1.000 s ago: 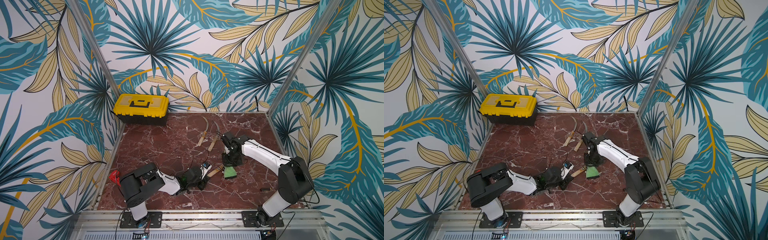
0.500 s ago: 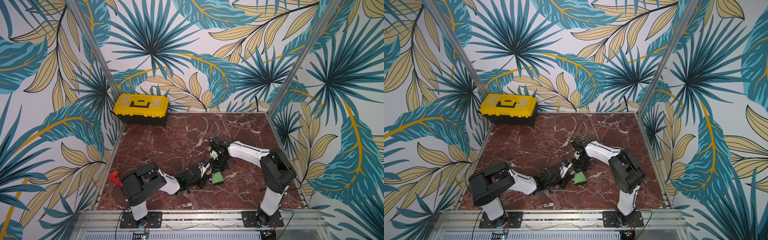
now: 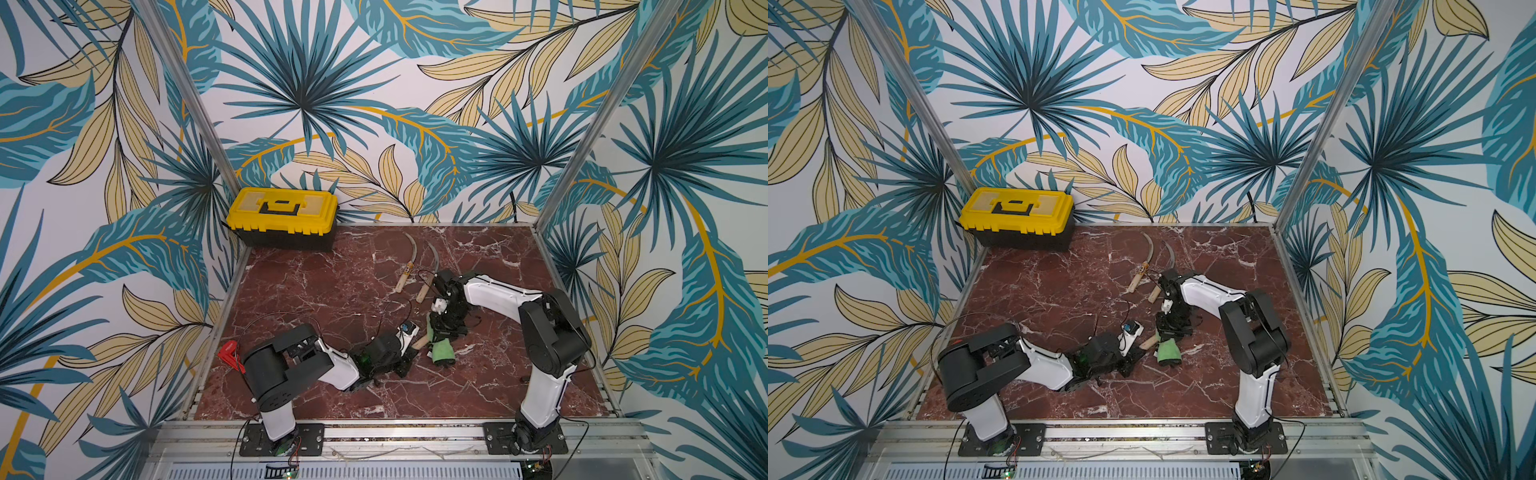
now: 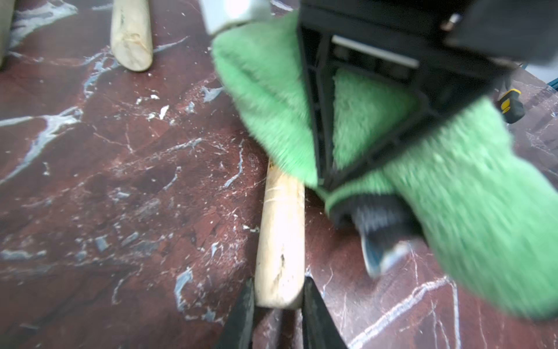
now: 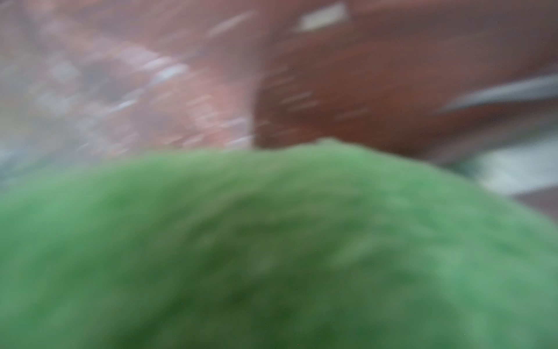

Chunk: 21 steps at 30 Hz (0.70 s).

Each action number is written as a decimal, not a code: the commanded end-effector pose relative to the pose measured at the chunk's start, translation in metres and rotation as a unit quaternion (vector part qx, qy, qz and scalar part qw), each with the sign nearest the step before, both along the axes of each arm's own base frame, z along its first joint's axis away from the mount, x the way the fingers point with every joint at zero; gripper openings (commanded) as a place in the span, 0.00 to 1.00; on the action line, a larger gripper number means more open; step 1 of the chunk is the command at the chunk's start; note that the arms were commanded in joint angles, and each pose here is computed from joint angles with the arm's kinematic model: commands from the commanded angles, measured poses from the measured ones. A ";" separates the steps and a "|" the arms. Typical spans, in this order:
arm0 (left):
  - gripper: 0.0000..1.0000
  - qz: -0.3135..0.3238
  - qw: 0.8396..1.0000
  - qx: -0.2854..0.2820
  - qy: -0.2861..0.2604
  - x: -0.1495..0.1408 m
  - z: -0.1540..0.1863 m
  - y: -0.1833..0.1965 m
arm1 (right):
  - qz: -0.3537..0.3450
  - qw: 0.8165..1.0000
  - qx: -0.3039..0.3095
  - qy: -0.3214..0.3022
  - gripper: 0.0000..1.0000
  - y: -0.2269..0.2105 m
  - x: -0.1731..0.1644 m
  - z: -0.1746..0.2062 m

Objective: Wipe small sickles with rags
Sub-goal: Wipe the small sickle at the center of the board.

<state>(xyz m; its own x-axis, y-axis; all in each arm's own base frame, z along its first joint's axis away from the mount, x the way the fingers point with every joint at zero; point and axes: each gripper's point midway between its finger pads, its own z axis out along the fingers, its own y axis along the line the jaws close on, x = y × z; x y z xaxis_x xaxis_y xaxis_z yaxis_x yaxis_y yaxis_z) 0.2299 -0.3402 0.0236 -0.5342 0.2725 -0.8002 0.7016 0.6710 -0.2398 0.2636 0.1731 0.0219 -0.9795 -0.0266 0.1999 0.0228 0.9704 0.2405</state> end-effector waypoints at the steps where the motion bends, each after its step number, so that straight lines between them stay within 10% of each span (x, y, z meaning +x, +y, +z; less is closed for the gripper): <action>1: 0.00 0.000 0.996 0.065 0.053 -0.019 -0.044 0.025 | 0.001 0.997 -0.080 -0.009 0.04 -0.045 0.013 -0.021; 14: 0.00 -0.011 0.997 0.057 0.048 -0.017 -0.038 0.018 | 0.059 0.996 0.021 -0.059 0.03 -0.001 -0.003 0.059; 21: 0.00 -0.013 0.998 0.047 0.044 -0.017 -0.033 0.015 | 0.077 0.994 0.081 -0.014 0.04 0.042 -0.018 0.029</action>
<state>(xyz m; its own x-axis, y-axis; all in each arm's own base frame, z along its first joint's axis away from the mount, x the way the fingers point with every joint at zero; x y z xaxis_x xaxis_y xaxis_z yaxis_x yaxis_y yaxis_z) 0.2298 -0.3409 0.0239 -0.5341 0.2710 -0.8008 0.7033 0.6680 -0.2430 0.2554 0.2062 0.0717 -0.9760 -0.2036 0.0777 -0.1655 0.9246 0.3432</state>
